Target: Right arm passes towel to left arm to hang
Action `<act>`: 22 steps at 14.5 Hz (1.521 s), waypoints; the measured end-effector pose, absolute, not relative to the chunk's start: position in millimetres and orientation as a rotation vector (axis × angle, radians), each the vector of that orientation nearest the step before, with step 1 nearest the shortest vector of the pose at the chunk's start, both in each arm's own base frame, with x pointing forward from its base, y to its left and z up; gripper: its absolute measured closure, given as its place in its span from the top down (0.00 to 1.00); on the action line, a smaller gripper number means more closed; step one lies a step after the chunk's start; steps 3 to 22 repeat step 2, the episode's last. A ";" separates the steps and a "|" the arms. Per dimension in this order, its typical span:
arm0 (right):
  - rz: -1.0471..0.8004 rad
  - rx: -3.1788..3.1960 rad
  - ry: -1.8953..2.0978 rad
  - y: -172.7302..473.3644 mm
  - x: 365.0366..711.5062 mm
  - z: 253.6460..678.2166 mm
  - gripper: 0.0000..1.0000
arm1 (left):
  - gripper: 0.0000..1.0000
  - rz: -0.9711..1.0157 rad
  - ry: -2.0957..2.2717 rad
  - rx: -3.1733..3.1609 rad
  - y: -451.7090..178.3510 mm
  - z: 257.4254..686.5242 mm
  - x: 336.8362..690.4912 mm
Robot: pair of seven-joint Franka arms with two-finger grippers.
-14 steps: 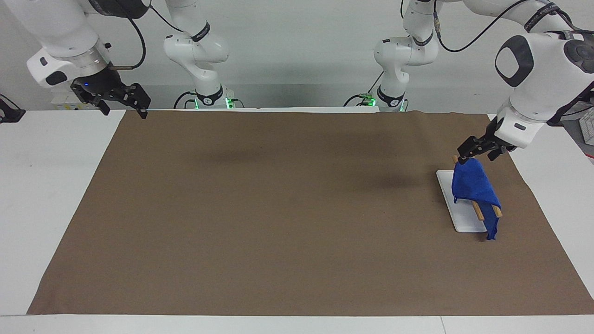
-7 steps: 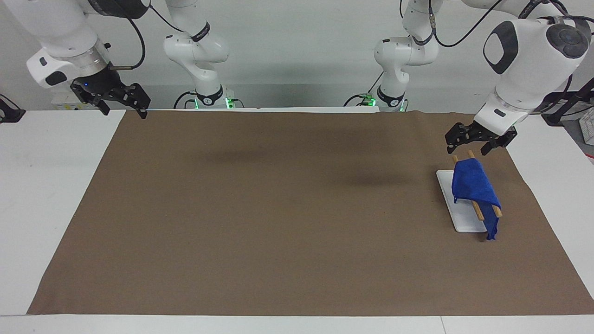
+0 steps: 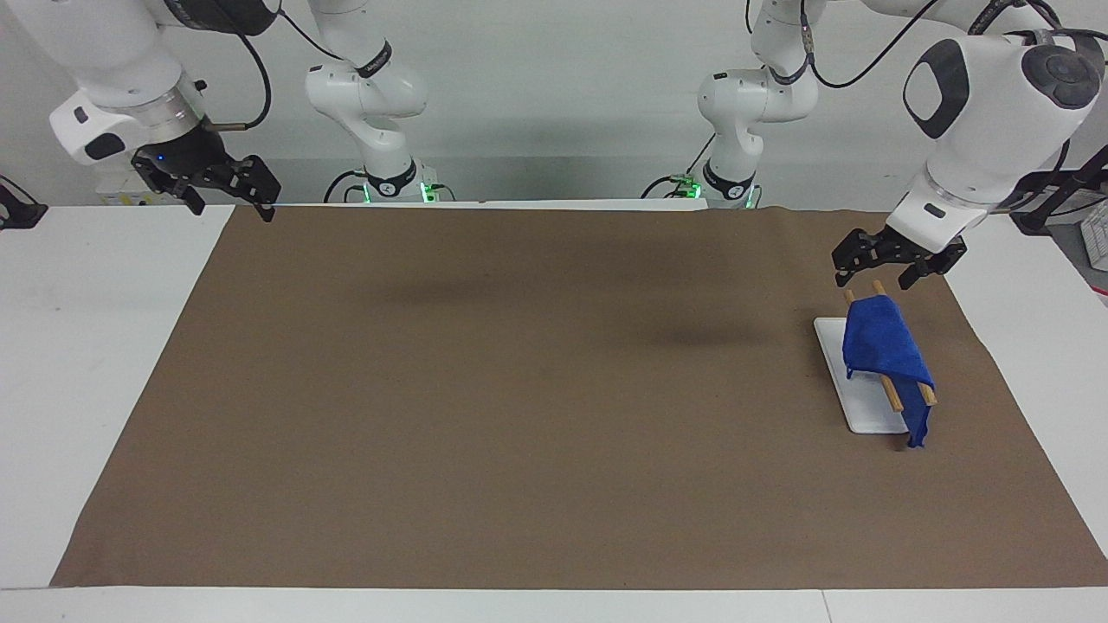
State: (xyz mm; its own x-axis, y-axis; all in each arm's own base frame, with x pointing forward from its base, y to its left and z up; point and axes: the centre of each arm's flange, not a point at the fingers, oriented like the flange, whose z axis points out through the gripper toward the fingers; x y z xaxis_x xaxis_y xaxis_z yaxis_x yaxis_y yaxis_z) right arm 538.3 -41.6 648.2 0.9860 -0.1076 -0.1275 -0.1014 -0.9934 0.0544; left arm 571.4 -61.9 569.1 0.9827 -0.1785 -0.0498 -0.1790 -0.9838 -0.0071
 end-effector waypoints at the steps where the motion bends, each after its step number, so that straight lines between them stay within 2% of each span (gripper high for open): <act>1: -0.202 3.083 -0.162 -41.6 538.3 648.2 1.00 | 0.99 0.077 0.281 -3.116 -61.9 569.1 571.4; 22: -0.203 3.083 -0.162 -41.6 538.3 647.9 1.00 | 0.99 0.077 0.281 -3.116 -61.9 569.1 571.4</act>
